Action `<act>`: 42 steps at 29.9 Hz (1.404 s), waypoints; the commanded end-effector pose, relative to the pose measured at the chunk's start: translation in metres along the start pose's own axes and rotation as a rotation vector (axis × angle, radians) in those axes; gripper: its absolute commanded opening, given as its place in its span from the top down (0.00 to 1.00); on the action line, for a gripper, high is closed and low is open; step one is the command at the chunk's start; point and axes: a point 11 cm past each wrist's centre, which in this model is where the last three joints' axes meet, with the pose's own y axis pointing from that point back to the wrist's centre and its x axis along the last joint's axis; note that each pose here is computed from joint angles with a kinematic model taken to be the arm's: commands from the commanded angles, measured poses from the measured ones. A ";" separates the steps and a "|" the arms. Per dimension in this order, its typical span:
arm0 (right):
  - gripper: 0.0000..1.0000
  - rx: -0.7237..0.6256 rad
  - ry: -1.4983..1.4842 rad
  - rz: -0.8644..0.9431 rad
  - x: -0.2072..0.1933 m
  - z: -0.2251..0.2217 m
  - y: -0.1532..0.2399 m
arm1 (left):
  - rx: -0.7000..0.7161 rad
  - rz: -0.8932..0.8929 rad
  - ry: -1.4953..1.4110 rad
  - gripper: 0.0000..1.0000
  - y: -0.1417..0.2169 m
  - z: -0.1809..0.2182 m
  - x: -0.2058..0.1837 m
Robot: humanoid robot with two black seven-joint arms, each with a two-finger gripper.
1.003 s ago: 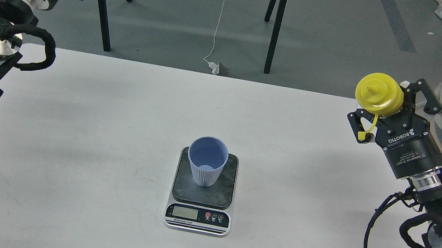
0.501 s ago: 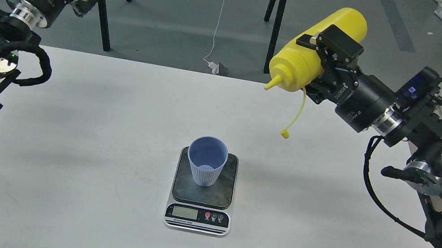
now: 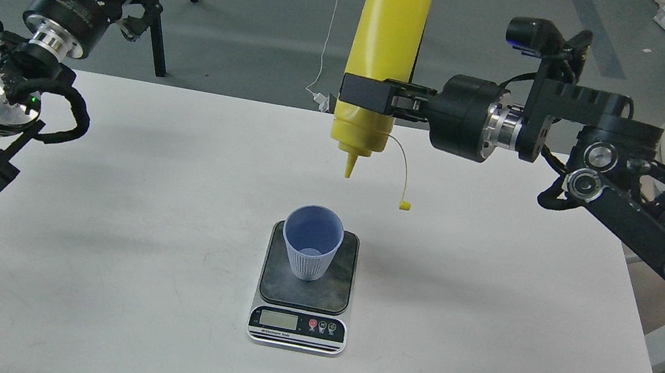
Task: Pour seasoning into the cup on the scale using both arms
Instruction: 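Swing the bottle upside down over the blue cup, then squeeze the inverted bottle nozzle into the blue cup, then turn the bottle upright and carry it back away from the cup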
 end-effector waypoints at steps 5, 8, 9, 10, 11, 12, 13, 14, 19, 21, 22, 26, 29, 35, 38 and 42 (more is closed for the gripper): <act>0.69 -0.068 0.228 -0.009 -0.029 0.012 -0.022 | -0.002 -0.015 -0.004 0.00 0.000 0.003 -0.001; 0.69 -0.075 0.262 0.008 -0.030 0.014 -0.027 | -0.002 -0.016 -0.002 0.00 0.000 0.002 -0.001; 0.69 -0.076 0.257 0.008 -0.032 0.015 -0.027 | -0.002 -0.016 -0.002 0.00 0.000 0.002 -0.001; 0.69 -0.074 0.256 0.008 -0.034 0.014 -0.028 | 0.000 -0.013 -0.002 0.00 0.001 0.001 -0.001; 0.69 -0.065 0.254 0.005 -0.037 0.012 -0.031 | -0.002 -0.013 -0.001 0.00 0.001 0.001 -0.001; 0.70 -0.057 0.246 0.004 -0.041 0.010 -0.033 | -0.001 -0.011 -0.002 0.00 0.001 0.001 0.000; 0.70 -0.048 0.243 0.010 -0.044 0.007 -0.036 | -0.003 -0.011 -0.003 0.00 0.001 0.002 0.000; 0.70 -0.040 0.240 0.015 -0.049 0.006 -0.039 | -0.004 -0.010 -0.006 0.00 0.002 0.004 0.001; 0.70 -0.026 0.211 0.014 -0.067 0.004 -0.048 | -0.007 -0.008 -0.012 0.00 0.002 0.007 0.002; 0.70 -0.030 0.218 0.012 -0.072 0.006 -0.048 | -0.010 -0.006 -0.018 0.00 0.003 0.010 0.003; 0.70 -0.034 0.227 0.021 -0.072 0.007 -0.048 | -0.011 -0.006 -0.020 0.00 0.003 0.011 0.003; 0.70 -0.008 0.248 0.054 -0.076 -0.005 -0.060 | -0.013 -0.003 -0.024 0.00 0.003 0.014 0.004; 0.70 -0.012 0.259 0.047 -0.082 -0.003 -0.060 | -0.013 -0.005 -0.024 0.00 0.003 0.014 0.004; 0.70 -0.018 0.244 0.058 -0.084 0.000 -0.057 | -0.013 -0.005 -0.024 0.00 0.003 0.014 0.004; 0.70 -0.055 0.192 0.116 -0.059 0.015 -0.041 | -0.015 -0.006 -0.025 0.00 0.003 0.015 0.003; 0.70 -0.093 -0.089 0.193 -0.029 0.042 -0.008 | -0.018 -0.006 -0.032 0.00 0.003 0.019 0.004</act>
